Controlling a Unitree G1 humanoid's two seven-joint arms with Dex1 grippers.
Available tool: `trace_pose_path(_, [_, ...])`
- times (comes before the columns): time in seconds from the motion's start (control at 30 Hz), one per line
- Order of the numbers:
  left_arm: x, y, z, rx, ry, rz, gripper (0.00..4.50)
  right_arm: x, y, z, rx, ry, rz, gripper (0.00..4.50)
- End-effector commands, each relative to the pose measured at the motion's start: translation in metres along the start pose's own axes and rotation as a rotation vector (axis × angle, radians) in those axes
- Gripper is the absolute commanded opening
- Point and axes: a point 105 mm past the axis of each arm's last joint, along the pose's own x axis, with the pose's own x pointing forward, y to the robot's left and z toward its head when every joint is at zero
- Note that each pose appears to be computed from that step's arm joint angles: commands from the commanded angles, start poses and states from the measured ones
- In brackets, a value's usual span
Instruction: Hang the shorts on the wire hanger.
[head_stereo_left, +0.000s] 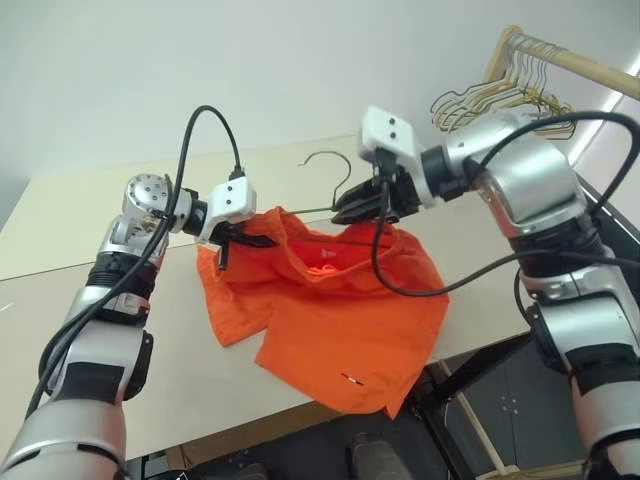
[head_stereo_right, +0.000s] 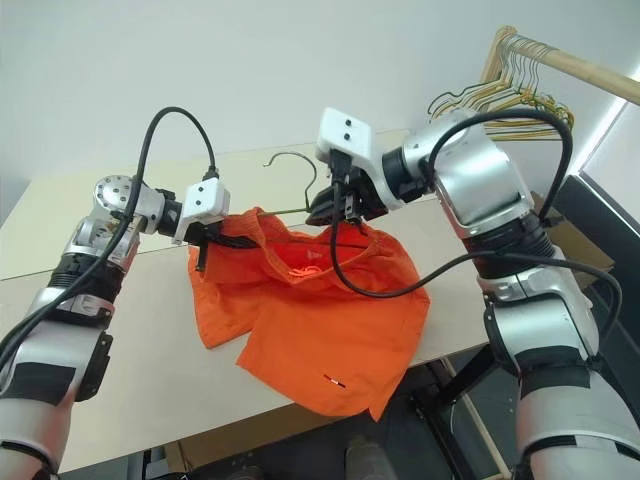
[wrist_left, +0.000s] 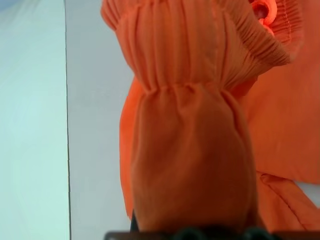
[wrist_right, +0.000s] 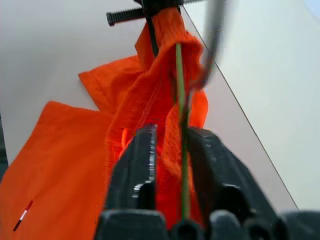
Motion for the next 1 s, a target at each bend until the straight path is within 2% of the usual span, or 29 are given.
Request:
trace_pose_path(0.03, [-0.013,0.004,0.007,0.001,-0.033,0.058,0.0,-0.046,-0.007,0.019,-0.013,-0.1,-0.145,2.58])
trace_pose_path(0.2, [-0.015,0.0,0.004,-0.016,-0.024,0.062,0.0,-0.088,0.005,0.001,0.034,-0.122,-0.222,4.33])
trace_pose_path(0.23, [-0.015,0.0,0.004,-0.017,-0.023,0.062,0.0,-0.093,0.009,-0.008,0.046,-0.109,-0.224,4.46])
trace_pose_path(0.37, [-0.014,0.001,0.006,-0.018,-0.024,0.062,0.0,-0.085,0.023,-0.047,0.007,0.05,-0.227,4.46])
trace_pose_path(0.47, [-0.014,0.002,0.009,-0.015,-0.027,0.057,0.0,-0.064,0.014,-0.071,-0.008,0.132,-0.275,4.46])
trace_pose_path(0.63, [-0.014,0.003,0.011,-0.009,-0.028,0.053,0.0,-0.039,-0.001,-0.077,-0.031,0.158,-0.307,4.46])
trace_pose_path(0.8, [-0.014,0.002,0.011,-0.004,-0.029,0.044,0.0,-0.022,-0.004,-0.076,-0.034,0.169,-0.259,4.46])
trace_pose_path(0.9, [-0.014,0.001,0.011,0.0,-0.029,0.04,0.0,-0.018,-0.006,-0.082,-0.037,0.199,-0.239,3.93])
trace_pose_path(1.0, [-0.014,0.0,0.012,0.005,-0.03,0.036,0.0,-0.018,-0.007,-0.086,-0.046,0.223,-0.217,2.81])
